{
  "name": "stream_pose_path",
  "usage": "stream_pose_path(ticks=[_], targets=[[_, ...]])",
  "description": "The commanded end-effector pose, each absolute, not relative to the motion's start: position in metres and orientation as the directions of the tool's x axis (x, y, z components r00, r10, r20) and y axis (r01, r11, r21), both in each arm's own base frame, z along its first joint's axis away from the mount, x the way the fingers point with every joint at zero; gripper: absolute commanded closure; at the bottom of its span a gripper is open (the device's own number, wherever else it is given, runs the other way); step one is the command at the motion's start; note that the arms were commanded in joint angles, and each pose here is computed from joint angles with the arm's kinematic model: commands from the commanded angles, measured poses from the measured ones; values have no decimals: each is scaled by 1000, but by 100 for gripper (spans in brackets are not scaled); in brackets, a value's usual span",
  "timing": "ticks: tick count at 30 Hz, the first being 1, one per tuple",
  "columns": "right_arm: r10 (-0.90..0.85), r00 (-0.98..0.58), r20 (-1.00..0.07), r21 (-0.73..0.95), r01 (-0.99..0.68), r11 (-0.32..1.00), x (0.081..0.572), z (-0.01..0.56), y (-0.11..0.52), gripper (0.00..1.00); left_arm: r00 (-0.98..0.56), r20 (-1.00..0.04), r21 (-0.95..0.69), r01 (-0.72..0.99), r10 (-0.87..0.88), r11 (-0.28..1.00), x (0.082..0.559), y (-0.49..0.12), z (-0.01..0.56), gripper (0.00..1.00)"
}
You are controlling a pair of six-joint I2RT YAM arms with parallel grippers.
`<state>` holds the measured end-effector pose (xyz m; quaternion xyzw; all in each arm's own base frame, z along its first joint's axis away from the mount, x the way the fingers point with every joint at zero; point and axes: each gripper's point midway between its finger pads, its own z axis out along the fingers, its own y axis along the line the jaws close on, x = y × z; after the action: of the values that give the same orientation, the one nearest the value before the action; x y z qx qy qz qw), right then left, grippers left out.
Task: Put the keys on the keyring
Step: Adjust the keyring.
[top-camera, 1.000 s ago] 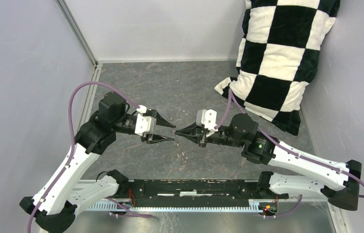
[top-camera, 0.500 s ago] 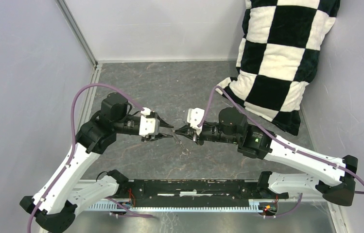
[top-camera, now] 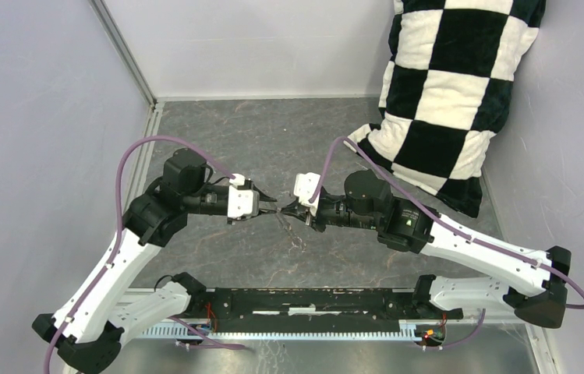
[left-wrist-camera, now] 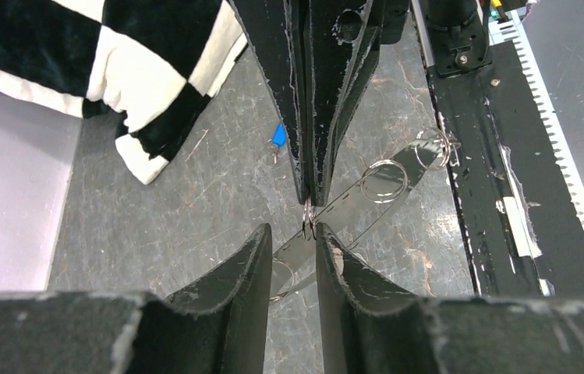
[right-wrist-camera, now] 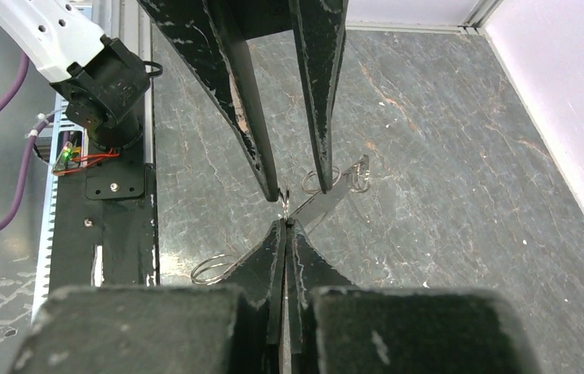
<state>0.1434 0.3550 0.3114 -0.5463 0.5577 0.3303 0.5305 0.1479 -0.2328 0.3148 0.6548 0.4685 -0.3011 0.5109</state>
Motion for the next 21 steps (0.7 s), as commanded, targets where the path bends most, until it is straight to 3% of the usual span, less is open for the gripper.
stream_pose_path(ticks=[1, 5, 11, 13, 15, 18, 21], targets=[[-171, 215, -962, -247, -949, 195, 143, 349, 362, 99, 386, -866, 398, 917, 318, -29, 155, -235, 316, 67], [-165, 216, -962, -246, -950, 194, 143, 350, 363, 99, 376, -873, 384, 923, 311, -39, 154, -237, 316, 70], [-156, 215, -964, -243, -952, 188, 141, 351, 363, 99, 386, -868, 393, 919, 312, -42, 155, -237, 316, 96], [-144, 213, -966, -238, -954, 185, 139, 353, 363, 98, 393, -868, 397, 917, 305, -51, 153, -237, 316, 98], [-119, 209, -971, -229, -955, 187, 137, 357, 362, 87, 415, -864, 411, 908, 283, -77, 149, -239, 317, 98], [-74, 210, -975, -221, -950, 219, 135, 369, 352, 63, 535, -821, 501, 843, 200, -195, 128, -239, 320, 98], [-38, 224, -974, -225, -927, 300, 140, 381, 330, 54, 609, -789, 570, 777, 85, -267, 108, -240, 333, 98]])
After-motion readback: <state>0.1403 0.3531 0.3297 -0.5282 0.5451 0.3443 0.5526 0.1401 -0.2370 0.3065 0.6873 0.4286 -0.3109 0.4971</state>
